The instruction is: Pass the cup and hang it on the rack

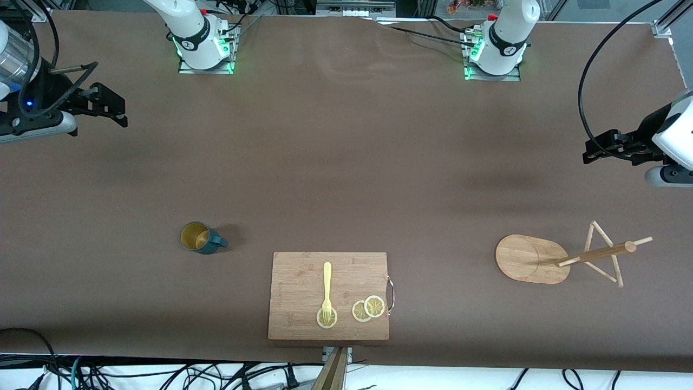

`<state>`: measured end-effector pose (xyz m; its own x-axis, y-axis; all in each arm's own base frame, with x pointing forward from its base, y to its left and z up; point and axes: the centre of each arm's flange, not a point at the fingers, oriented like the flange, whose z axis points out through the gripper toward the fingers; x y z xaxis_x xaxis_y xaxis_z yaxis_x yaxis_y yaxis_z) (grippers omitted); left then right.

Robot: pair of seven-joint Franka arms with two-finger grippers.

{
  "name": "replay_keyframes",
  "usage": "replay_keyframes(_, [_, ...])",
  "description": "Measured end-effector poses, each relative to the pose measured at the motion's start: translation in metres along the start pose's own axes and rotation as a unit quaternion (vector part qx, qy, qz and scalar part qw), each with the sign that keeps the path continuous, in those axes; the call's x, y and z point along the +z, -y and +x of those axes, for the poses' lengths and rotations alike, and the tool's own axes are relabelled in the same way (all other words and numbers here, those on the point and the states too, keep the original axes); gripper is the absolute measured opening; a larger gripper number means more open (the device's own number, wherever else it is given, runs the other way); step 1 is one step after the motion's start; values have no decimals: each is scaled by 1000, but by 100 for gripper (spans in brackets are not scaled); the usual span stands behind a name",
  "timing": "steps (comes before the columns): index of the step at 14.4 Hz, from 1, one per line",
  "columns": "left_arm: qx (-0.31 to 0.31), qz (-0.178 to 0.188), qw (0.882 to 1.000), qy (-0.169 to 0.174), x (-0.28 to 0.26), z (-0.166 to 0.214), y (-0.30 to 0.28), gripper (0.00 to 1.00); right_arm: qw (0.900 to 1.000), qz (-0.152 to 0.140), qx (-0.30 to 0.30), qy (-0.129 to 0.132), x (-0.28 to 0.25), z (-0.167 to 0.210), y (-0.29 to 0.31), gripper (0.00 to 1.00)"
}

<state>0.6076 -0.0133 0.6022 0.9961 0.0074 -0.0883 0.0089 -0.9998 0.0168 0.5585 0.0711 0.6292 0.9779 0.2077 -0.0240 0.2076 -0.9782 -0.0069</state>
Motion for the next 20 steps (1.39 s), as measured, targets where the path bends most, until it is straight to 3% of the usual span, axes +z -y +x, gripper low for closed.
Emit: replay_keyframes(20, [-3,0,1000,1,1,1,3,100,1000,0,0,1,1,0,-1,100])
